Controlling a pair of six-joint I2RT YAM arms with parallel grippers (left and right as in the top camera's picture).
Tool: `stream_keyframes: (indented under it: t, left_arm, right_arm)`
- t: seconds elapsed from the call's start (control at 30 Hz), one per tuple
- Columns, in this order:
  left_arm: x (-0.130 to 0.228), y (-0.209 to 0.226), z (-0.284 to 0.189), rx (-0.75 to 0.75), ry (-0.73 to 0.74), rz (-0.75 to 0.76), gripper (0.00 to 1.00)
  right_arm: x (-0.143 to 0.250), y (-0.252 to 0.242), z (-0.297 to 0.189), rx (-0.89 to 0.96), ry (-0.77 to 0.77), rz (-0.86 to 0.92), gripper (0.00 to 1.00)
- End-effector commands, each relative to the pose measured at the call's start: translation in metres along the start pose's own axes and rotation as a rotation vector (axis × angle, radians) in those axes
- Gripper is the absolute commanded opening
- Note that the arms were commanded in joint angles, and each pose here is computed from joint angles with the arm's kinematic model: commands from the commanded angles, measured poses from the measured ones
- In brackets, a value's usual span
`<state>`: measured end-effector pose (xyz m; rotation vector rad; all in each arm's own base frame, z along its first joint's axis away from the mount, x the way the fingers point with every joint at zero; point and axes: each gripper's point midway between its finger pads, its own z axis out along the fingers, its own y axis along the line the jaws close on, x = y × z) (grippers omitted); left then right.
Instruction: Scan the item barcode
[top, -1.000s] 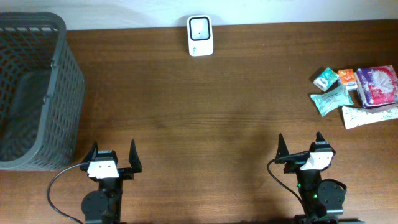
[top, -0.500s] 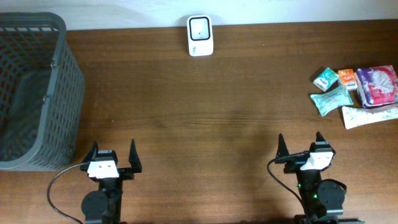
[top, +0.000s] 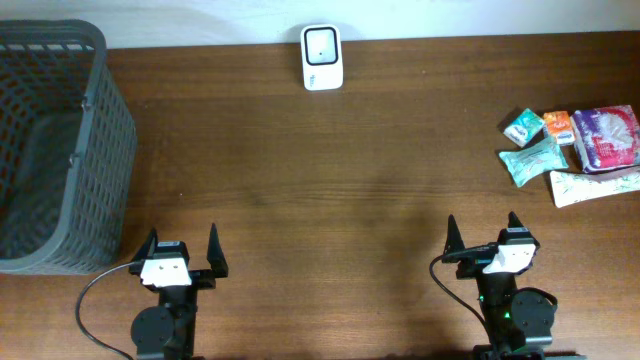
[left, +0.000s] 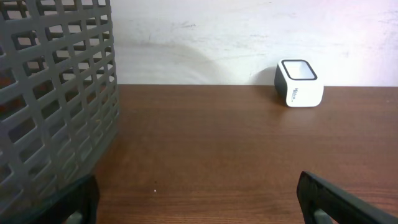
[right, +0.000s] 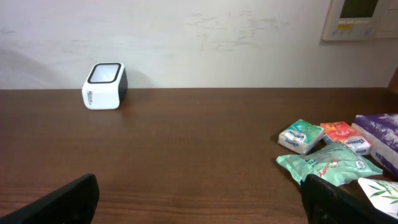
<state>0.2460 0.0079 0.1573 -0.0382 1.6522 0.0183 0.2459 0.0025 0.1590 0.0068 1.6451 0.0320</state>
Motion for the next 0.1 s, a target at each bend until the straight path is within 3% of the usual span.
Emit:
stream_keyframes:
  t: [0.0,0.07]
  left_arm:
    - [0.0011,-0.0035,-0.0002,0.019,-0.002,-0.010,0.99]
    - [0.0011,-0.0035,-0.0002,0.019,-0.002,-0.010,0.99]
  right_arm:
    - [0.0032,-0.0015,0.0003,0.011,0.004,-0.001,0.99]
    - [0.0032,-0.0015,0.0003,0.011,0.004,-0.001,0.99]
